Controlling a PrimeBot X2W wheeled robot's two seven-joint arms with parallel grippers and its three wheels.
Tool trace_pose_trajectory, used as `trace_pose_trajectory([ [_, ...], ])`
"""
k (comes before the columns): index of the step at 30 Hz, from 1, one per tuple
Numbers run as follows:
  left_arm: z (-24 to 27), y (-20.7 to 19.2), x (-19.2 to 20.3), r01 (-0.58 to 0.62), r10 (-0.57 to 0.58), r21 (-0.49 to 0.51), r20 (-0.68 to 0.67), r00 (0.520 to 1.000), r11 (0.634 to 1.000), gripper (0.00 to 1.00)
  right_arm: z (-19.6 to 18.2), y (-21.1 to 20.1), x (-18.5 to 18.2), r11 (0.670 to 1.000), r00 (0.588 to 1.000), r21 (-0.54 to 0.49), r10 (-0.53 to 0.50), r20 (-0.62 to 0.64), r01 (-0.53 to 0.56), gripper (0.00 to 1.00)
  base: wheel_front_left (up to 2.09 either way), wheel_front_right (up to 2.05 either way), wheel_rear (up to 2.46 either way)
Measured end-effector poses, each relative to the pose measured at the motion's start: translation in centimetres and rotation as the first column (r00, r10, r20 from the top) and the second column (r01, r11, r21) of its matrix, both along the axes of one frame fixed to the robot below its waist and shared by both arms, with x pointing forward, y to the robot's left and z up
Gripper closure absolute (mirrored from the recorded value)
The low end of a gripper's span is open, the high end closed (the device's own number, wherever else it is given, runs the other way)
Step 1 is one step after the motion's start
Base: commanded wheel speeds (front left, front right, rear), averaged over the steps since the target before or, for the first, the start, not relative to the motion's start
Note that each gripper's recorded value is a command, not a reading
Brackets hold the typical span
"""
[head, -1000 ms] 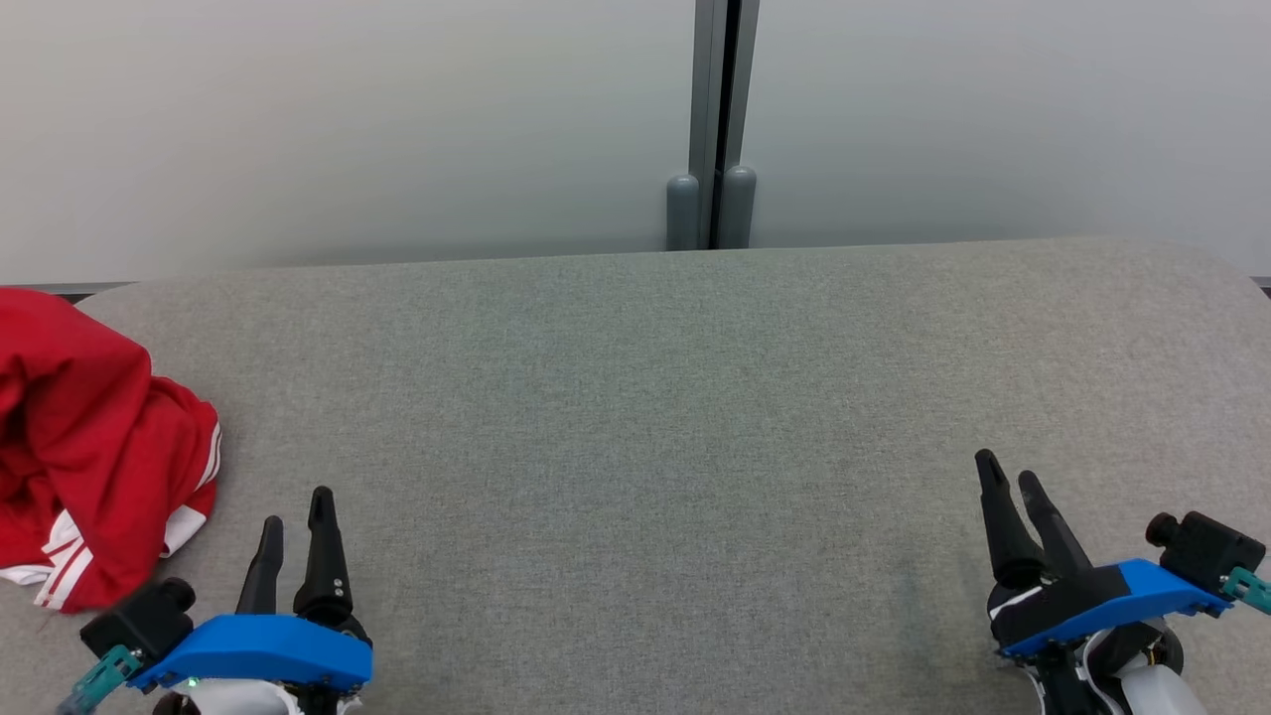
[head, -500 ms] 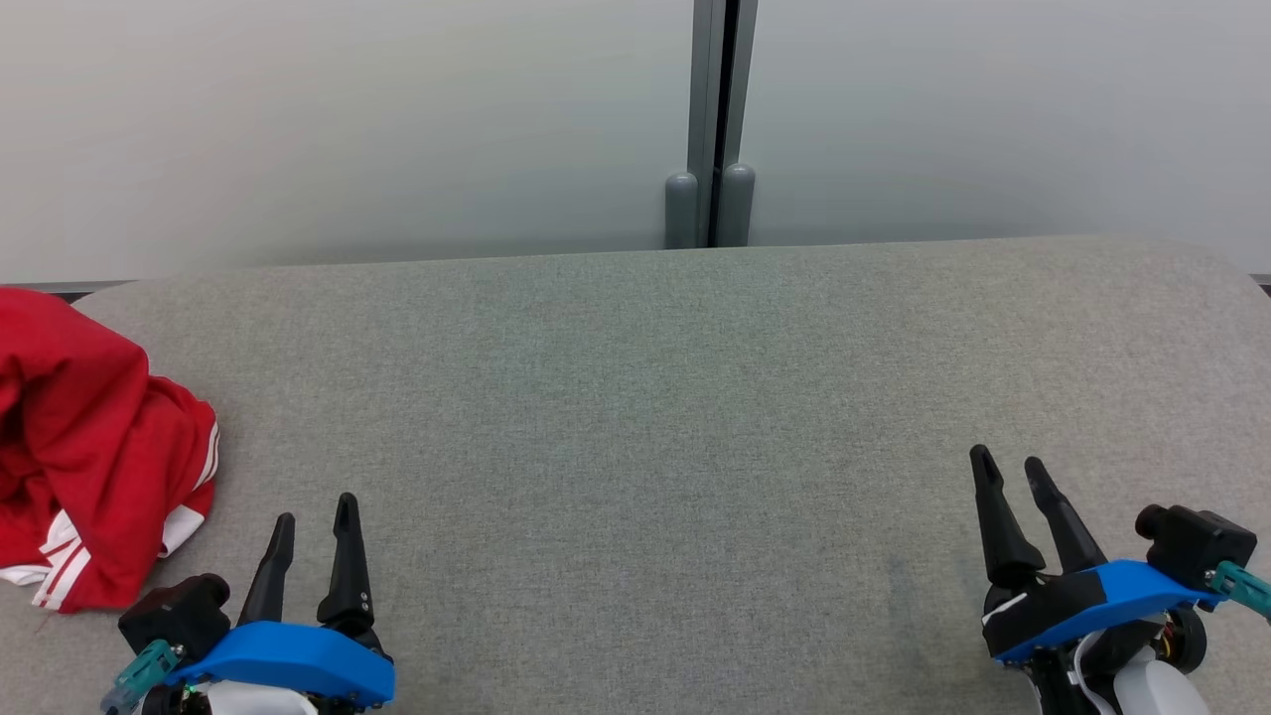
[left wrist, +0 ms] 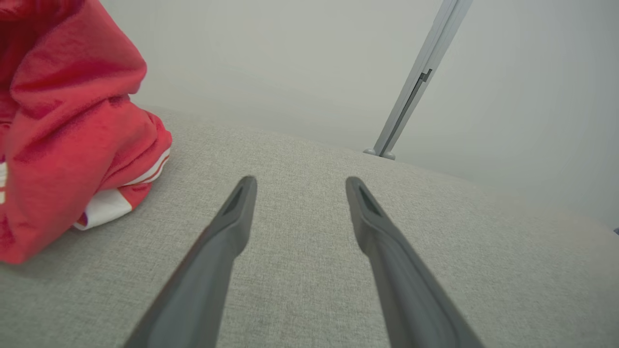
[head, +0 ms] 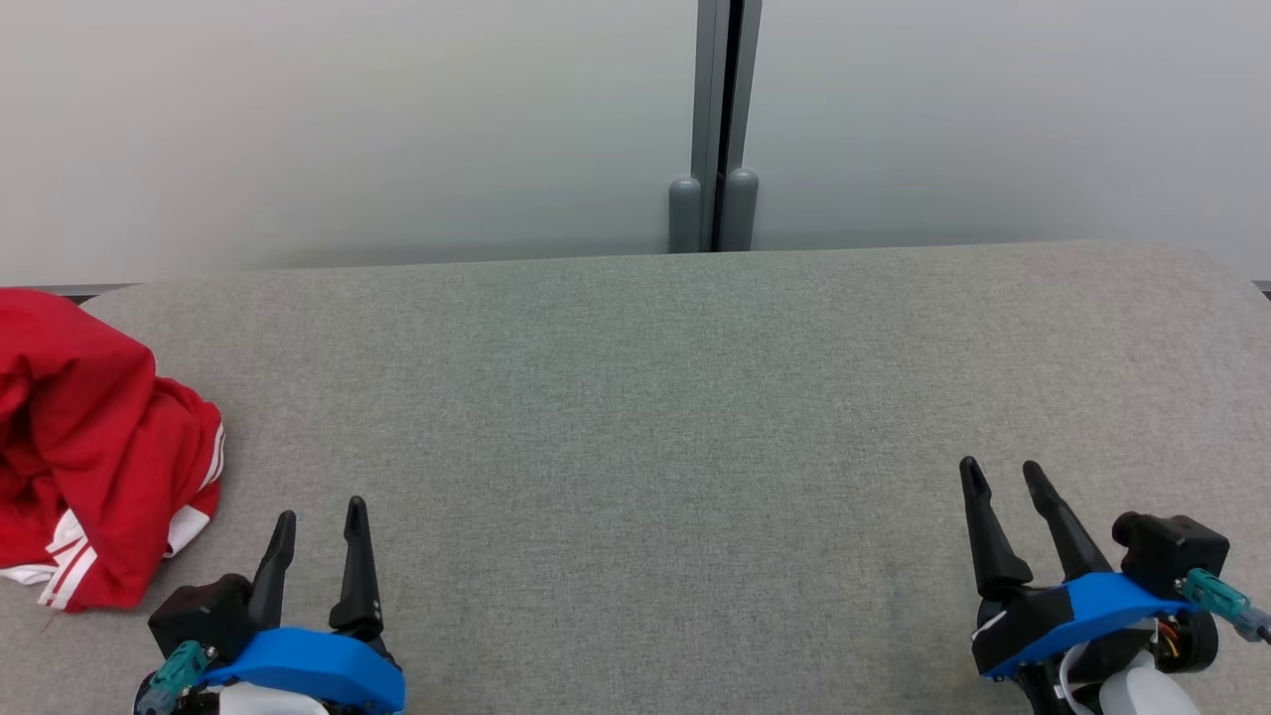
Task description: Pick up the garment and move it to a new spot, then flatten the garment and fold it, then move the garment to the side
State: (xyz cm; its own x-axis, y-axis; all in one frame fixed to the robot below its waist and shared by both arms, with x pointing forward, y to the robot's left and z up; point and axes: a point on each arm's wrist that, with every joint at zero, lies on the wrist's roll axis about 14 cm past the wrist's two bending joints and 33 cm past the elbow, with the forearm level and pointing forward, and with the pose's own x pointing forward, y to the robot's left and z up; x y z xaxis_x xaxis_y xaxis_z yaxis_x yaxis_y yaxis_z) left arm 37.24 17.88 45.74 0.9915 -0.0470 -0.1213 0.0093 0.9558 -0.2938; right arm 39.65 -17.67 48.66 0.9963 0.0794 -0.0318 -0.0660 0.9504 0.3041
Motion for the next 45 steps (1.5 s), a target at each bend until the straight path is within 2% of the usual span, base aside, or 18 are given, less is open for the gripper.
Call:
trace_pose_trajectory([
  [11,0.2,-0.1,-0.2,0.004,-0.006,0.087,0.020,1.000,0.996,0.00,-0.4,0.2,-0.6,0.995,1.000,-0.101,0.016,0.004,-0.016,0.00,0.00,0.00,0.00],
  [32,0.1,0.3,-0.6,-0.004,-0.005,0.223,0.041,0.999,0.975,0.00,0.1,-1.1,-0.7,0.972,0.999,-0.231,-0.025,0.047,0.035,0.00,0.00,0.00,0.00],
  [45,-0.1,0.4,-1.0,0.012,-0.028,0.311,0.047,0.998,0.950,0.00,-0.3,0.6,-0.2,0.951,0.998,-0.310,0.037,0.050,-0.020,0.00,0.00,0.00,0.00],
])
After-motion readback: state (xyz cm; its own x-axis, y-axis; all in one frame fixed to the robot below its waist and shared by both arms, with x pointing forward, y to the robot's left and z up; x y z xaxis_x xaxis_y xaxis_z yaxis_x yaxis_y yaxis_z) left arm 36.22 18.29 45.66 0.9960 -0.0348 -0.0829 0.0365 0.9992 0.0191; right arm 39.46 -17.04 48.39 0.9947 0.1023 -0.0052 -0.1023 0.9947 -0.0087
